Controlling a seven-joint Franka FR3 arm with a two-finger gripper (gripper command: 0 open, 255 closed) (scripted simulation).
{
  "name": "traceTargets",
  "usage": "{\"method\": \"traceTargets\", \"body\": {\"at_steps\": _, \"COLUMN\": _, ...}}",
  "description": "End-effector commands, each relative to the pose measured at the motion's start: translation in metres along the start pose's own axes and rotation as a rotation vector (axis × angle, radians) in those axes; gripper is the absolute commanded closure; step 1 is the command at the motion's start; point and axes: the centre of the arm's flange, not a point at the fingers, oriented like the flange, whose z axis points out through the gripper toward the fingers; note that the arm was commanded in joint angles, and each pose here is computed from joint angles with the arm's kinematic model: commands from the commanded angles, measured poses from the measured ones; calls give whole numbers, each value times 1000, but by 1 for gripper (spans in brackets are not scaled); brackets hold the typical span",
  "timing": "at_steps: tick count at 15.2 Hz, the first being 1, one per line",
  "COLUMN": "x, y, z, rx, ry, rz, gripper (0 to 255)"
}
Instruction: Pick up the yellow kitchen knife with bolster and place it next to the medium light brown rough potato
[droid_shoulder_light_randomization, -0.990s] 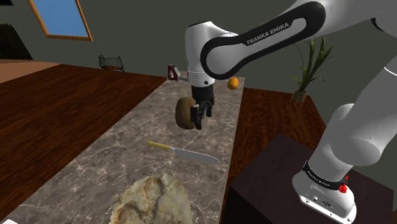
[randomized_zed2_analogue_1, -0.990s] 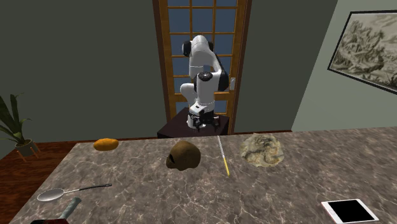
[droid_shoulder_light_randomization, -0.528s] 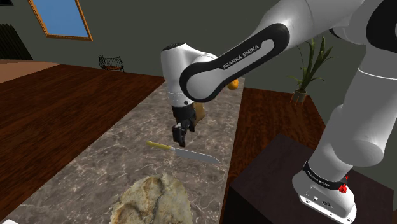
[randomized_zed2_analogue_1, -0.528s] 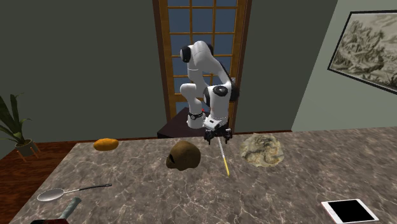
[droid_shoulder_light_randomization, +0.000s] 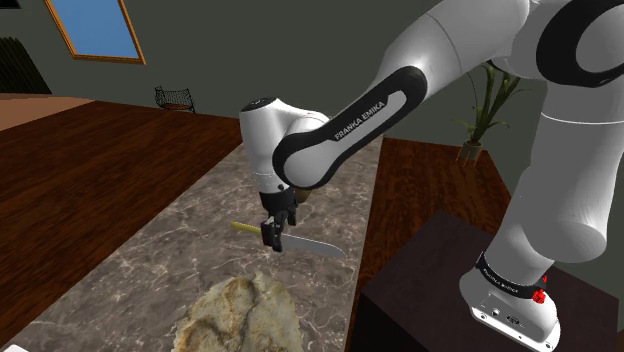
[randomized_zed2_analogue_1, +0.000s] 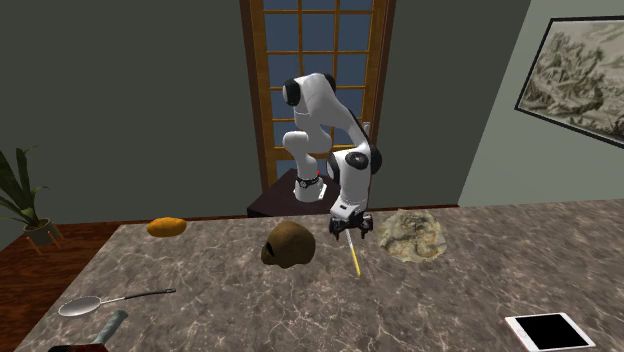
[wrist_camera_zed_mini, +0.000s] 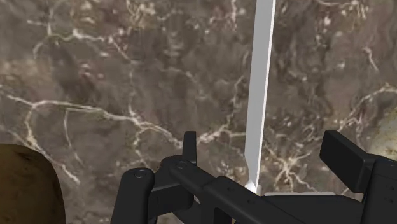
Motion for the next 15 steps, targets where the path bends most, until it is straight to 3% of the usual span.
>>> {"method": "traceTargets", "body": {"at_steps": 1, "x": 0, "y": 0, "z": 11, "rx": 0, "ry": 0, "rz": 0, "gripper": 0}}
{"method": "traceTargets", "body": {"at_steps": 9, "x": 0, "y": 0, "z": 14, "rx": 0, "ry": 0, "rz": 0, "gripper": 0}}
{"method": "traceTargets", "body": {"at_steps": 10, "x": 0, "y": 0, "z": 14, "rx": 0, "ry": 0, "rz": 0, "gripper": 255}}
{"method": "traceTargets", "body": {"at_steps": 15, "x": 0, "y": 0, "z": 14, "rx": 0, "ry": 0, "rz": 0, "gripper": 255}}
